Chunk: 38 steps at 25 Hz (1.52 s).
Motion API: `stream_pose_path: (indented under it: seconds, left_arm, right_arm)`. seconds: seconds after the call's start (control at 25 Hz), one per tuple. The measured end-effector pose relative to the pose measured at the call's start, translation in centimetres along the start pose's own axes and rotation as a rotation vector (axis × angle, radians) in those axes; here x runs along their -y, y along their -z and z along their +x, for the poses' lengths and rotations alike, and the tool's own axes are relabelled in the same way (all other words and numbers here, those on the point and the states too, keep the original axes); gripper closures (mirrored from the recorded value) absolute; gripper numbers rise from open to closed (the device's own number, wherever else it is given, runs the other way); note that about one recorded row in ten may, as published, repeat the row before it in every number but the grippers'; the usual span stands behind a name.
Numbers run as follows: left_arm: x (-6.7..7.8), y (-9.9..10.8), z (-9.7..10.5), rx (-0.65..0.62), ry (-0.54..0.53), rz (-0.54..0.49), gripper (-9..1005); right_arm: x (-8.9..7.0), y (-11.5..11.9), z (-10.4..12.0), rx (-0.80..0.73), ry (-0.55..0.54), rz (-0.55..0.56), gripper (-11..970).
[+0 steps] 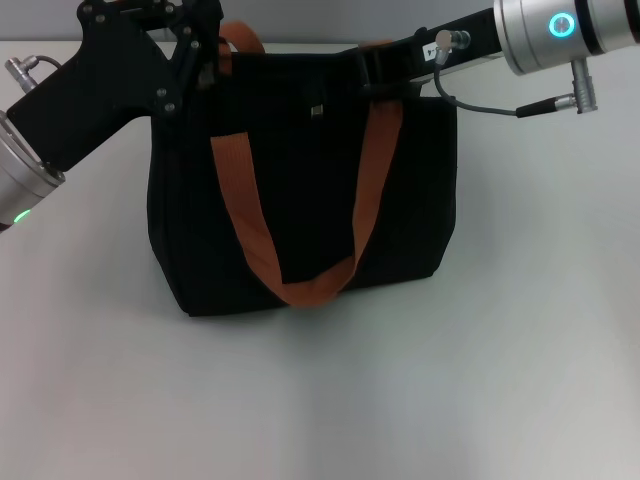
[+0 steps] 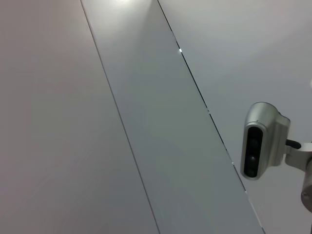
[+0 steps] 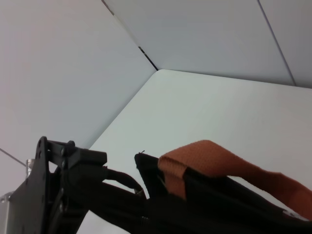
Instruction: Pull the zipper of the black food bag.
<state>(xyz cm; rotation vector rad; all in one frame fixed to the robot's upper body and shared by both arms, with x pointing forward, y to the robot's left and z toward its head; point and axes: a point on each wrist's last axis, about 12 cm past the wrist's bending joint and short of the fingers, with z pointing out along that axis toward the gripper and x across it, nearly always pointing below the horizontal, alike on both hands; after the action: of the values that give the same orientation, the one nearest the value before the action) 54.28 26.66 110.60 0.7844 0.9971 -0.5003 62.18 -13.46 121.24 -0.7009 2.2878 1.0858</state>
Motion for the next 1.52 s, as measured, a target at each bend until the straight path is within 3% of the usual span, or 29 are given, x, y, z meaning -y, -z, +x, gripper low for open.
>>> stream_pose_path:
  seconds: [0.4, 0.6, 1.2, 1.52]
  left_arm:
    - [0.0, -0.1, 0.0, 0.004, 0.000, 0.007, 903]
    - [0.1, -0.1, 0.0, 0.004, 0.001, 0.007, 902]
    - [0.1, 0.0, 0.0, 0.002, 0.003, 0.003, 900]
    - [0.1, 0.1, 0.0, 0.000, 0.003, 0.001, 899]
  right_arm:
    - [-0.1, -0.6, -0.1, 0.000, 0.023, 0.024, 811]
    - [-0.2, -0.7, -0.2, -0.007, 0.041, 0.038, 964]
    - [-0.7, 0.7, -0.6, 0.013, 0.078, 0.164, 946]
    - [-0.8, 1.4, -0.1, 0.059, 0.056, 0.079, 931]
